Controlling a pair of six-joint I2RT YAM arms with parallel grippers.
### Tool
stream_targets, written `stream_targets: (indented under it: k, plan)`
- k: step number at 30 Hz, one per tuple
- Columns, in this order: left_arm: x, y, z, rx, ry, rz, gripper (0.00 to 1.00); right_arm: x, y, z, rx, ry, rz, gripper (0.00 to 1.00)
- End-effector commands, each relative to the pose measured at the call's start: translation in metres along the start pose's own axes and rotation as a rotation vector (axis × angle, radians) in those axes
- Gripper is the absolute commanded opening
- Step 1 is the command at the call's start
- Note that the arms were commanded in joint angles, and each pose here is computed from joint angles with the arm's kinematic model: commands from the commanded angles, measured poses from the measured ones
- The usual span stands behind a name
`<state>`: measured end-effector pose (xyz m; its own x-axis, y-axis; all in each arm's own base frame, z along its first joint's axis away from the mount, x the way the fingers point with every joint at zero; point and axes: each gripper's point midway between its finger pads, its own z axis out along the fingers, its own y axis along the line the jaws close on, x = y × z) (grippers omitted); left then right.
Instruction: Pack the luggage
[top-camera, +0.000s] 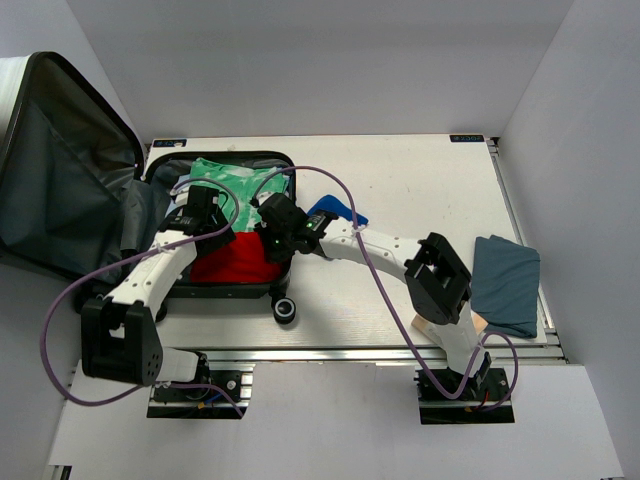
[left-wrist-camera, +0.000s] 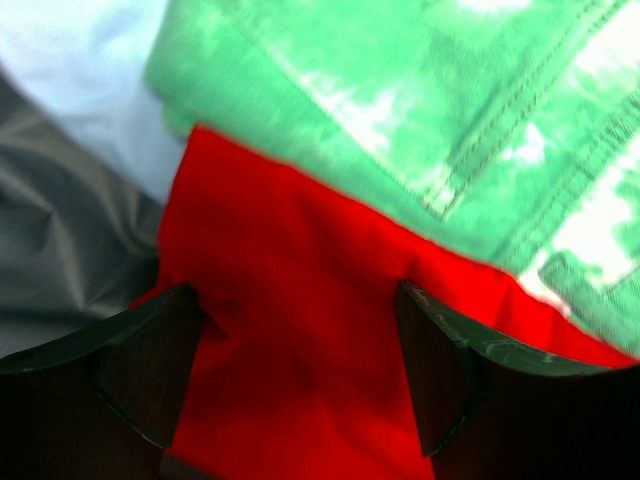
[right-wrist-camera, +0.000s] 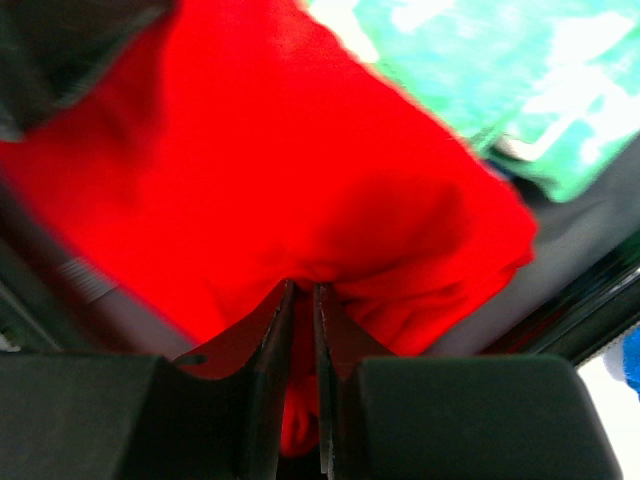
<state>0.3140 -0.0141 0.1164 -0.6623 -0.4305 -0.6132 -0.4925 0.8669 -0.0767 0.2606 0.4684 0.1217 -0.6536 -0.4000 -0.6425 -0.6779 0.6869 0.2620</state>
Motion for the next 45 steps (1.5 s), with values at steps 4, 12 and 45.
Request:
stream_targets:
  k: [4,12,45]
  plan:
    - [-0.032,-0.026,0.028,0.005,-0.051,0.018,0.85,-0.013,-0.028,0.019,0.091,-0.037,0.147,0.19]
    - [-0.011,-0.029,0.055,-0.027,0.045,0.051,0.82,0.023,-0.038,0.037,0.1,0.085,0.183,0.2]
    - [-0.051,-0.198,-0.123,0.881,-0.059,0.223,0.98,0.127,-0.321,-0.253,0.842,-0.232,0.785,0.89]
